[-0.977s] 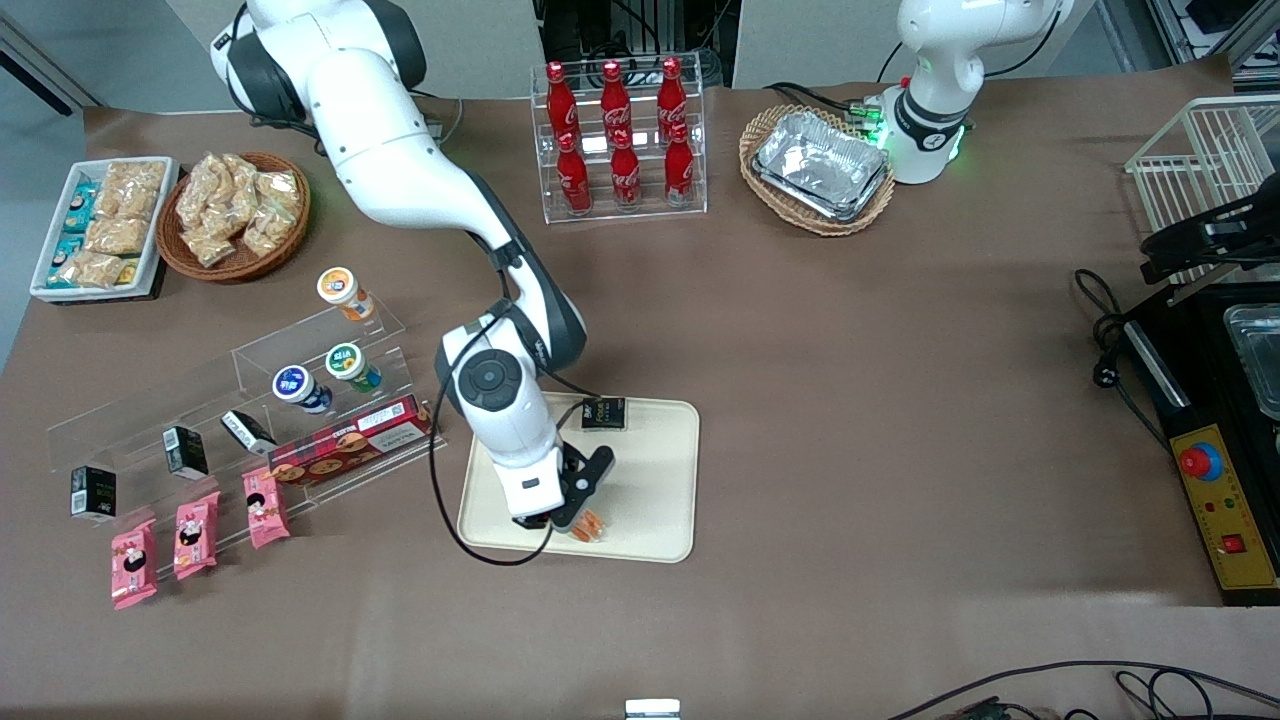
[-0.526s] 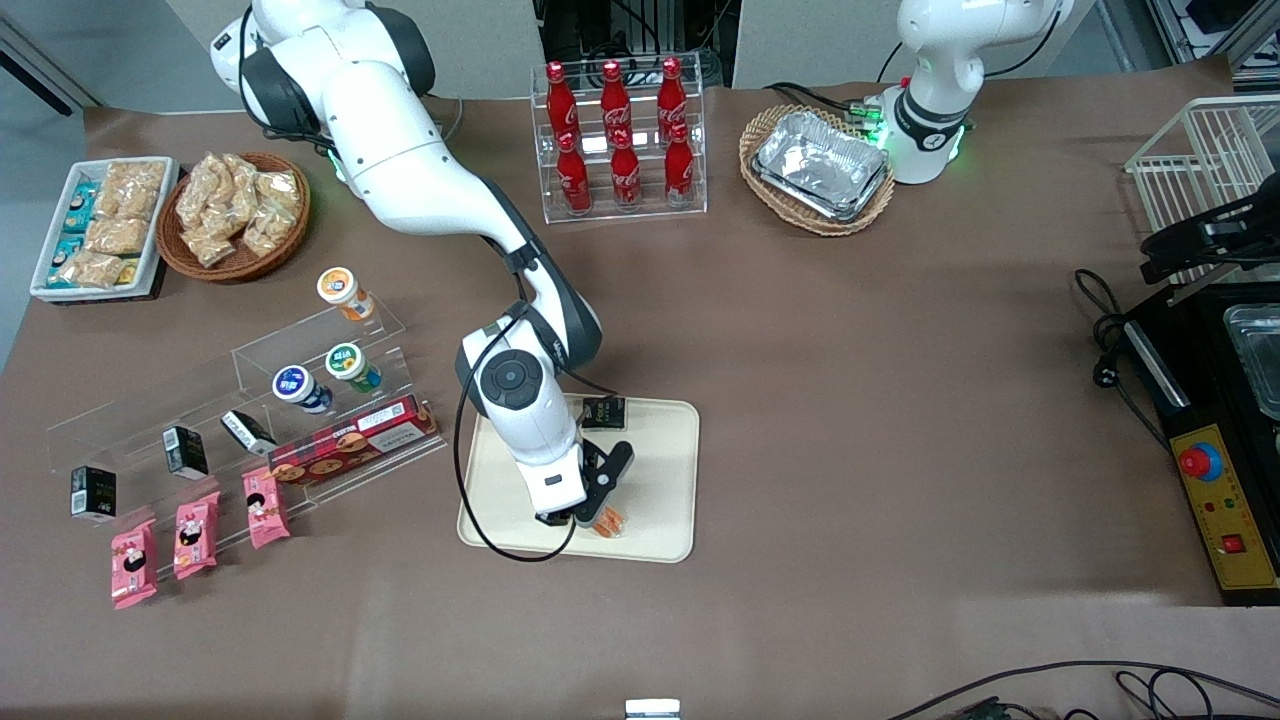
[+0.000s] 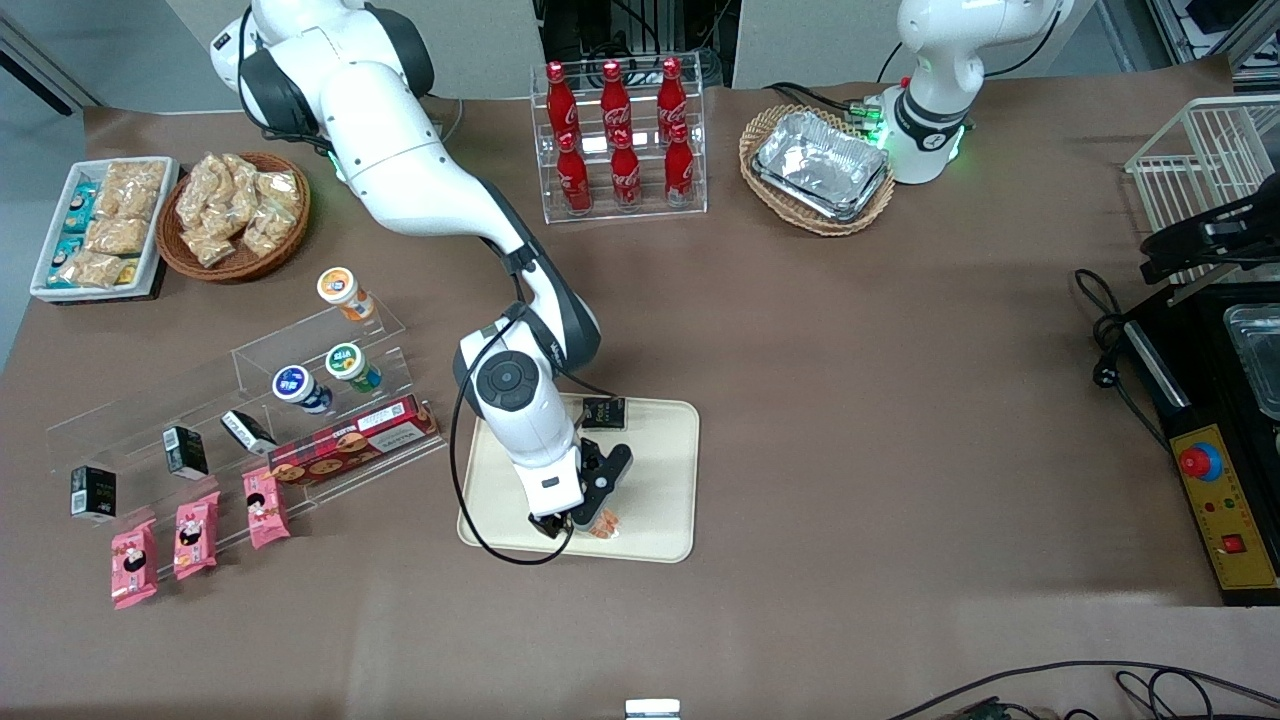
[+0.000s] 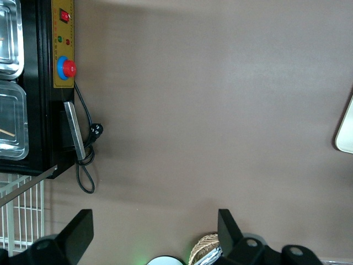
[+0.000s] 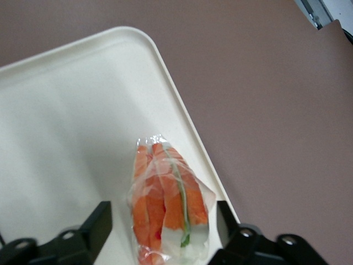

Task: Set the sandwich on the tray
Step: 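Raise the right gripper away from the sandwich on the tray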

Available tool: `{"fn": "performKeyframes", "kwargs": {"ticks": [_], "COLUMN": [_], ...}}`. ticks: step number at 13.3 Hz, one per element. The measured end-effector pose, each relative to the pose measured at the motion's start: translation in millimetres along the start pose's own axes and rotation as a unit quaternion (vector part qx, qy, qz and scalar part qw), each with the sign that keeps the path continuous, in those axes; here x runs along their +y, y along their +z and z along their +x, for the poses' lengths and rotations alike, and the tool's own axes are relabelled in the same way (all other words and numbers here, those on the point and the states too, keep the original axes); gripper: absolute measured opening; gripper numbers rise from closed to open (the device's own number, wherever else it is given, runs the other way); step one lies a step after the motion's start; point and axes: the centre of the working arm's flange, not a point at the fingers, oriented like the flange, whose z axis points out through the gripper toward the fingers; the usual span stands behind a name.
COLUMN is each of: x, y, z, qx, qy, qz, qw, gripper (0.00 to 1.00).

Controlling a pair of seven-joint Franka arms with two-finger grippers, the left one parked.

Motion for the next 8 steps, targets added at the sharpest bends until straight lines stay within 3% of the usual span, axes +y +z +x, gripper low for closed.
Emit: {"fn": "performKeyframes", "kwargs": {"ticks": [1, 2, 8], "x": [1, 3, 47], "y": [-4, -10, -128], "z": [1, 3, 4], "qx": [0.002, 0.002, 0.001], "qy": [0.009, 0.016, 0.061], "qz": [0.008, 0.016, 0.058], "qw": [0.9999, 0.9997, 0.9965], "gripper": [0.97, 1.00, 1.00]}}
